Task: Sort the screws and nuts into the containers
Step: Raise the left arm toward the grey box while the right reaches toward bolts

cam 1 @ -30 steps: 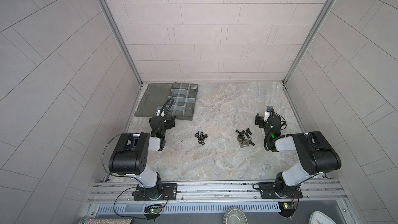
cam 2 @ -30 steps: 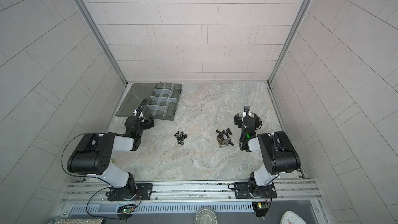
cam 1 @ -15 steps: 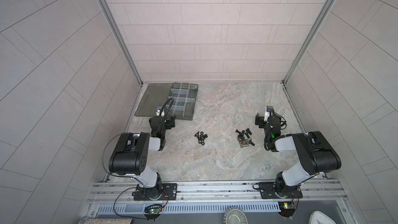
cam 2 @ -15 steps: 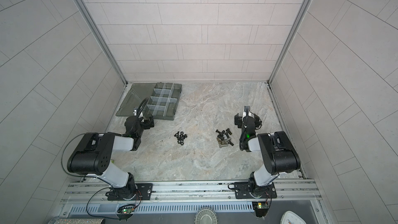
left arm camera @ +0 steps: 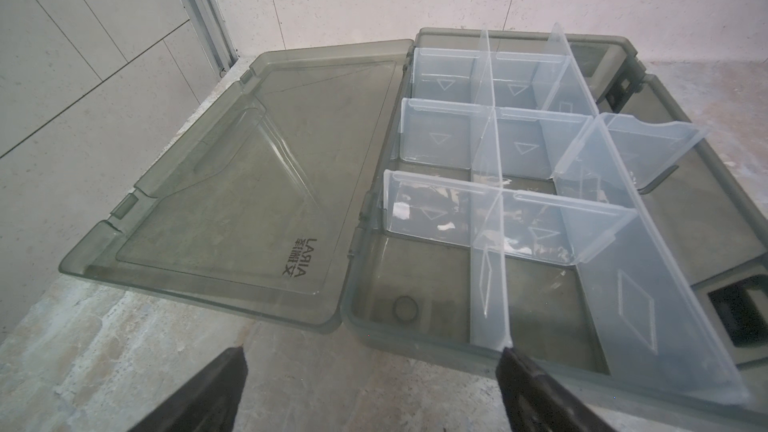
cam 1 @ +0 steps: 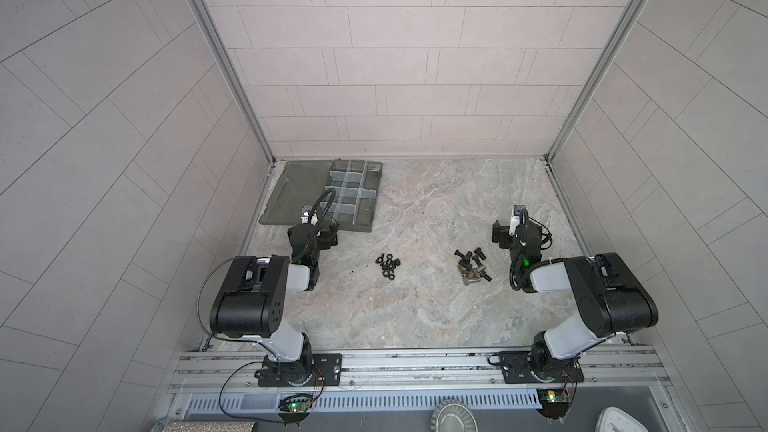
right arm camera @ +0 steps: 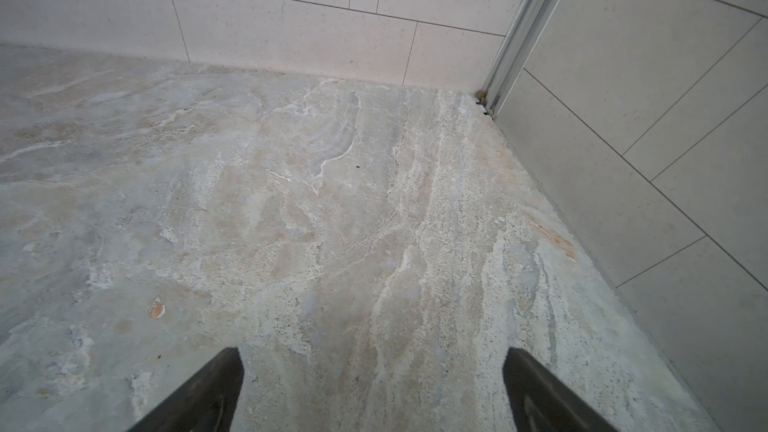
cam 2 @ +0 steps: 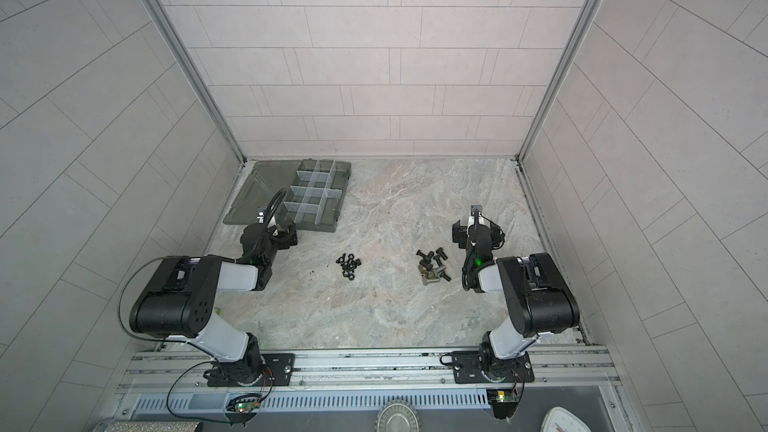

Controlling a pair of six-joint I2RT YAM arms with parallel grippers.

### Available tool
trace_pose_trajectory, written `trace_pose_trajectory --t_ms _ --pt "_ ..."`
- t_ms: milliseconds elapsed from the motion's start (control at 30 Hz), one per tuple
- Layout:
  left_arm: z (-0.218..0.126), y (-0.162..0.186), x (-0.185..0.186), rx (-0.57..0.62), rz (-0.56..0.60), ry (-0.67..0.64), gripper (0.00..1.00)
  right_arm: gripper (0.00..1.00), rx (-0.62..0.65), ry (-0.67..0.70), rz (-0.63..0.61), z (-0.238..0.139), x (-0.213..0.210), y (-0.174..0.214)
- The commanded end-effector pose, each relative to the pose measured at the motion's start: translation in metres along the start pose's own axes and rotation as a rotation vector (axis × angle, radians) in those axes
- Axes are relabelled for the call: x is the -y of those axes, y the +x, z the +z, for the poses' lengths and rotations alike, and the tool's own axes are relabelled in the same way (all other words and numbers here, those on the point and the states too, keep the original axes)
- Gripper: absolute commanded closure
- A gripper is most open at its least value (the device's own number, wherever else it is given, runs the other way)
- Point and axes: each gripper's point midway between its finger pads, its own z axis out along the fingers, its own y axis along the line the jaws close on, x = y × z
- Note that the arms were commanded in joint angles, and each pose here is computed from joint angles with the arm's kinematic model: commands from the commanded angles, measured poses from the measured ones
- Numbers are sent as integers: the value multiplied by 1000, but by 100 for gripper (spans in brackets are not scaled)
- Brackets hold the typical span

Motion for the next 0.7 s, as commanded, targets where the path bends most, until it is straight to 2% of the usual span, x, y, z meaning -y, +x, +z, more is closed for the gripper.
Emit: trace_pose_trajectory --t_ms 0,67,133,200,367,567,667 --pt "0 -13 0 43 -13 1 1 1 18 -6 -3 0 -1 -5" --pt "-1 -16 -1 49 -13 -9 1 1 39 45 1 -4 6 -12" --pt "1 -24 -5 7 -22 -31 0 1 31 63 -3 -10 11 -22" --pt "4 -32 3 -41 5 14 0 1 25 82 -3 -17 16 -35" --pt "10 -48 6 -125 20 22 0 1 -110 178 39 -22 34 -56" --pt "4 -104 0 -56 26 -6 0 1 -61 200 21 -33 15 -83" --pt "8 -123 6 -116 34 19 0 1 -76 167 49 -45 2 -90"
